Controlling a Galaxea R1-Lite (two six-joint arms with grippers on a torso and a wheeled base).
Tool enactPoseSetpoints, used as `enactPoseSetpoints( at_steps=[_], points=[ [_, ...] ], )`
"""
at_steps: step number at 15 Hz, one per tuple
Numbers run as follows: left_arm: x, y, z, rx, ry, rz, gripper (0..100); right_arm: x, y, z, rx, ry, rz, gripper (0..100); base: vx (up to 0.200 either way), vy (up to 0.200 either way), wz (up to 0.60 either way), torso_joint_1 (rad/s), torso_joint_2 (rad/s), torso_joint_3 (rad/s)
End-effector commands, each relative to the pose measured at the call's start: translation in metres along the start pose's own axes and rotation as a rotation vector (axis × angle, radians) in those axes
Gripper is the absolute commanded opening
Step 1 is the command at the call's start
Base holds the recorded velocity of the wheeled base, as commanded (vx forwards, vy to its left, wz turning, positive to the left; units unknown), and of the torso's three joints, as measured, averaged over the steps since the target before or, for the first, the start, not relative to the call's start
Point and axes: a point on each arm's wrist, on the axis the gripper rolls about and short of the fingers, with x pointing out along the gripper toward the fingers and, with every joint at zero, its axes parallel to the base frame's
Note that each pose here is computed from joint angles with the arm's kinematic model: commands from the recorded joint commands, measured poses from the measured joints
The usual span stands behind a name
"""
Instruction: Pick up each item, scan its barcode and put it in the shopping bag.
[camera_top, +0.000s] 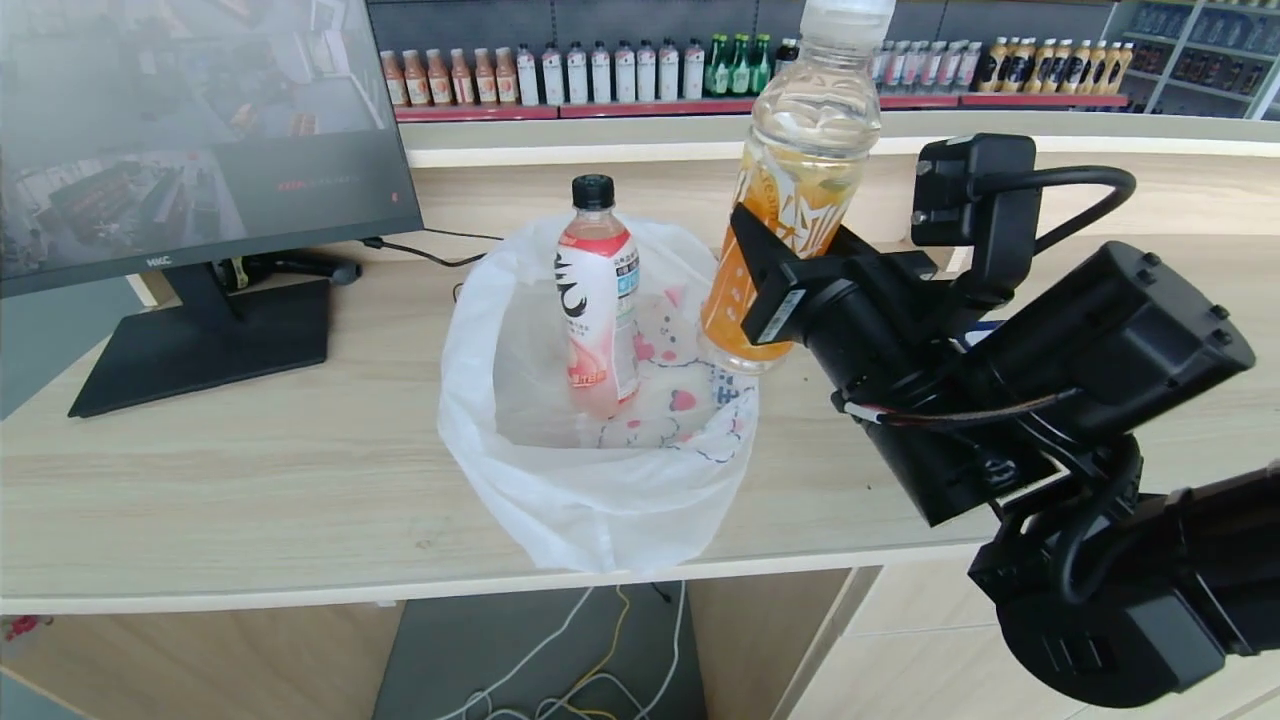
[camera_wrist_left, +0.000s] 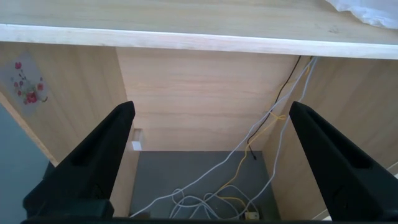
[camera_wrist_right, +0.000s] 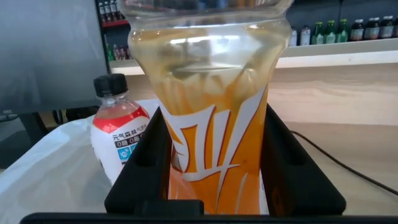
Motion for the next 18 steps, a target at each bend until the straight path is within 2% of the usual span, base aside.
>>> enactPoseSetpoints(
  at_steps=[1,7,11,18],
  points=[
    [0.000,0.000,0.000,0.000,0.000,0.000,100,0.005,0.004,-0.008,-0.002,0.006,0.004,0,0.000,0.000,0.00,0.000,0.00,0.000],
    [0.000,0.000,0.000,0.000,0.000,0.000,100,0.014,0.012,-0.039,-0.037,0.042,0.037,0,0.000,0.000,0.00,0.000,0.00,0.000],
    [0.000,0.000,0.000,0.002,0.000,0.000,100,0.008,0.032,-0.044,-0.019,0.059,0.083,0,0.000,0.000,0.00,0.000,0.00,0.000],
    [0.000,0.000,0.000,0.000,0.000,0.000,100,0.008,0.031,-0.073,-0.050,0.119,0.079,0,0.000,0.000,0.00,0.000,0.00,0.000]
  ],
)
